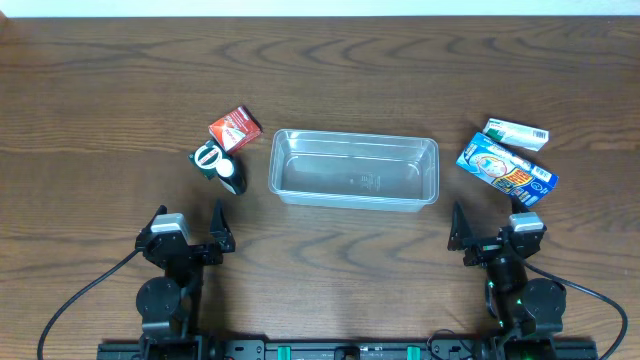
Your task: Pack container
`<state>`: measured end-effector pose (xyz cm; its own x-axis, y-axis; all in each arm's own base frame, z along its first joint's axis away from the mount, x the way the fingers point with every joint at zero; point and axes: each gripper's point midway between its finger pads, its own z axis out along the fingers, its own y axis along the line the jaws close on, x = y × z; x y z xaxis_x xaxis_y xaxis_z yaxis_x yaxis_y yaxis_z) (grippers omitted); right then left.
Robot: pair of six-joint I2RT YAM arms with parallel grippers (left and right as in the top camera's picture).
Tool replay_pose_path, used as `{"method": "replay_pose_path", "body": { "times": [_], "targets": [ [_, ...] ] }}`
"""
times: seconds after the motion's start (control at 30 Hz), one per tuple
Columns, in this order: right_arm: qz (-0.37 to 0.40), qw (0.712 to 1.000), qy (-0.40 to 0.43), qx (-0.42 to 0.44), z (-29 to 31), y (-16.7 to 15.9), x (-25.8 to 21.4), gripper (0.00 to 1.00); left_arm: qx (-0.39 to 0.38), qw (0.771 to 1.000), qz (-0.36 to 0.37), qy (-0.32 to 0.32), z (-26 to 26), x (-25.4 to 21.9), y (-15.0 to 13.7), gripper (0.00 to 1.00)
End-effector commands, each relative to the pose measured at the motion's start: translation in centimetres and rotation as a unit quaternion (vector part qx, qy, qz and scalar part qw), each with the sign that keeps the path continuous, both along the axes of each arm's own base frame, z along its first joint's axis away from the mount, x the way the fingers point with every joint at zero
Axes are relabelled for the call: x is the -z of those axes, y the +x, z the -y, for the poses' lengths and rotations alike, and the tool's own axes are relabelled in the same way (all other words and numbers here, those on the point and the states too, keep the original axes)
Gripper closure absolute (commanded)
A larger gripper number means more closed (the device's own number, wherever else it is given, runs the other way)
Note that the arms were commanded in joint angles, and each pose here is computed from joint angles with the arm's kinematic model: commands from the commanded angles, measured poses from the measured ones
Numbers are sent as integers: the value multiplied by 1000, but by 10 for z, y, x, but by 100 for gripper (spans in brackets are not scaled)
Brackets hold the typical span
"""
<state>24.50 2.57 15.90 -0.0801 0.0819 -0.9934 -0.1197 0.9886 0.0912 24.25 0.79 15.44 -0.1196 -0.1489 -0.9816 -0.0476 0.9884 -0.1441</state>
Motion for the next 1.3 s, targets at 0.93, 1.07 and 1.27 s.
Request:
{"method": "replay_pose_path", "body": {
  "times": [0.93, 1.07, 1.27],
  "targets": [
    [1, 1000, -7, 0, -1, 0, 1, 1, -3, 1000, -19, 2, -1, 17, 0, 2],
    [2, 1000, -6, -3, -2, 0, 1, 1, -3, 1000, -19, 2, -1, 17, 0, 2],
    [15, 997, 9, -74, -26, -5, -7, 1, -3, 1000, -19, 2, -1, 17, 0, 2]
  ]
}}
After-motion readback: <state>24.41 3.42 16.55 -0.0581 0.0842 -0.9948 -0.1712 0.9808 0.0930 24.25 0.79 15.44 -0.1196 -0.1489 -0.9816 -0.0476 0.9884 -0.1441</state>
